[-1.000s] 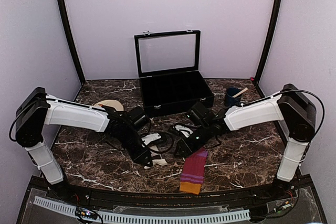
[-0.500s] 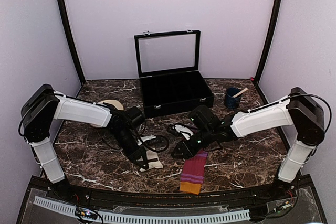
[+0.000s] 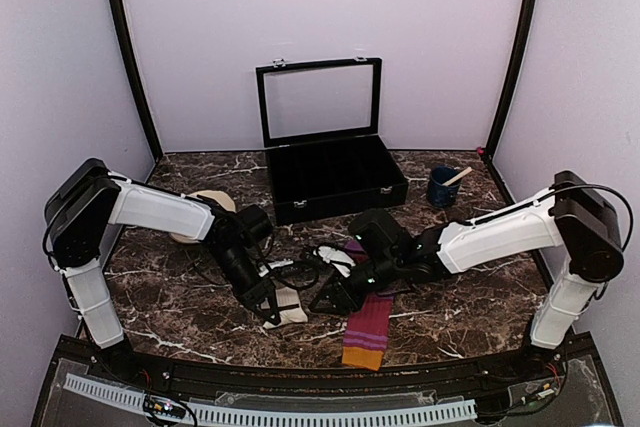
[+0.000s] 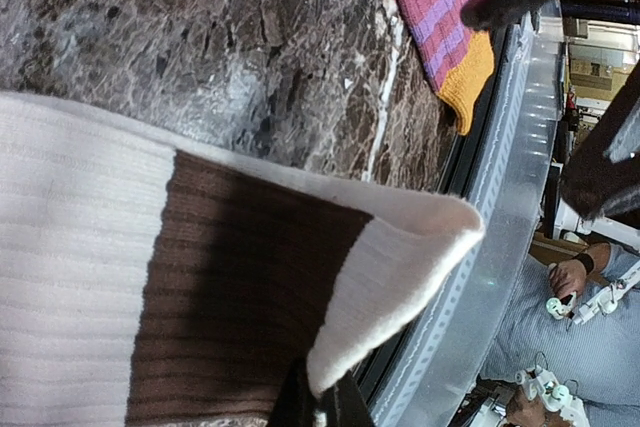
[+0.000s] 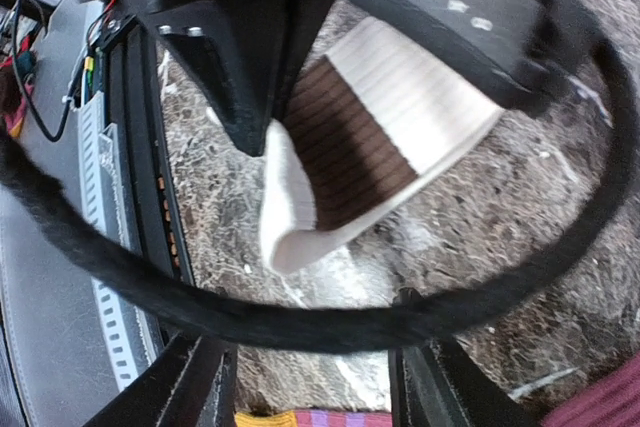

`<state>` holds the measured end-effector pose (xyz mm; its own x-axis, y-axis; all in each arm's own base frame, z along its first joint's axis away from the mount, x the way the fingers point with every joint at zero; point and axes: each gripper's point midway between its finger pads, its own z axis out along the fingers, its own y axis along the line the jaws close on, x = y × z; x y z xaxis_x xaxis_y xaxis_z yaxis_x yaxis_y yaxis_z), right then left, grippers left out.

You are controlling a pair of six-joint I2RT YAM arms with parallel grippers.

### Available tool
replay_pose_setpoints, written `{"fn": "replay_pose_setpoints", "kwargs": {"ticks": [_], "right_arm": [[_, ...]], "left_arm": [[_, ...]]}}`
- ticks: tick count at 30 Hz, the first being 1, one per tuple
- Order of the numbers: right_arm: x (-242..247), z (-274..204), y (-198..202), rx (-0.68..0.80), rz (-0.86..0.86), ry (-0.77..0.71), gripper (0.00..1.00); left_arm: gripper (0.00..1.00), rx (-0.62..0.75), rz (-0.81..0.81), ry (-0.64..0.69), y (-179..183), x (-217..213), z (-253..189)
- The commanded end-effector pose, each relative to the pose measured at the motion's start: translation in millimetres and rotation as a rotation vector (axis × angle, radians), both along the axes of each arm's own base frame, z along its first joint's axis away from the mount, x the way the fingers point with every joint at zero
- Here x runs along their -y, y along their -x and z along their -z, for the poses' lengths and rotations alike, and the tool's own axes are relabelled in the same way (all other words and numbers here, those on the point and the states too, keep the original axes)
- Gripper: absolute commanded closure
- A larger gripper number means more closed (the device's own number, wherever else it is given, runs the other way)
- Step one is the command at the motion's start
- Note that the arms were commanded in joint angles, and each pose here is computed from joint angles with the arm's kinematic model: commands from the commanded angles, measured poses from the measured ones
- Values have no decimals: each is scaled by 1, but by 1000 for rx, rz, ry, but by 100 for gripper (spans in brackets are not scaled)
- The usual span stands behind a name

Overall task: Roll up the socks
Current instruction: Roll the sock at the center of the board.

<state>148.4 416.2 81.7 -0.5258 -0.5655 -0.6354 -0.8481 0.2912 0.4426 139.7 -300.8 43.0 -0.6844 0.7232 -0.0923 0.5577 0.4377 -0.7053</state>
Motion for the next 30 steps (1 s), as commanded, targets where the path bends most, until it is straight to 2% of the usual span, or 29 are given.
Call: {"fn": "replay_pose_setpoints", "kwargs": {"ticks": [1,19,30], "right_arm": [[-18,-15,12,28,-63,-71,52],[-48,3,6,34,-58,-87,51],[-50,19,10,-11,-75,-80,62]], "left_arm": [[100,-36,-2,5,4,-2,-1],[100,-50,-1,8,8,-3,2],[100,-58,0,9,8,-3,2]]}}
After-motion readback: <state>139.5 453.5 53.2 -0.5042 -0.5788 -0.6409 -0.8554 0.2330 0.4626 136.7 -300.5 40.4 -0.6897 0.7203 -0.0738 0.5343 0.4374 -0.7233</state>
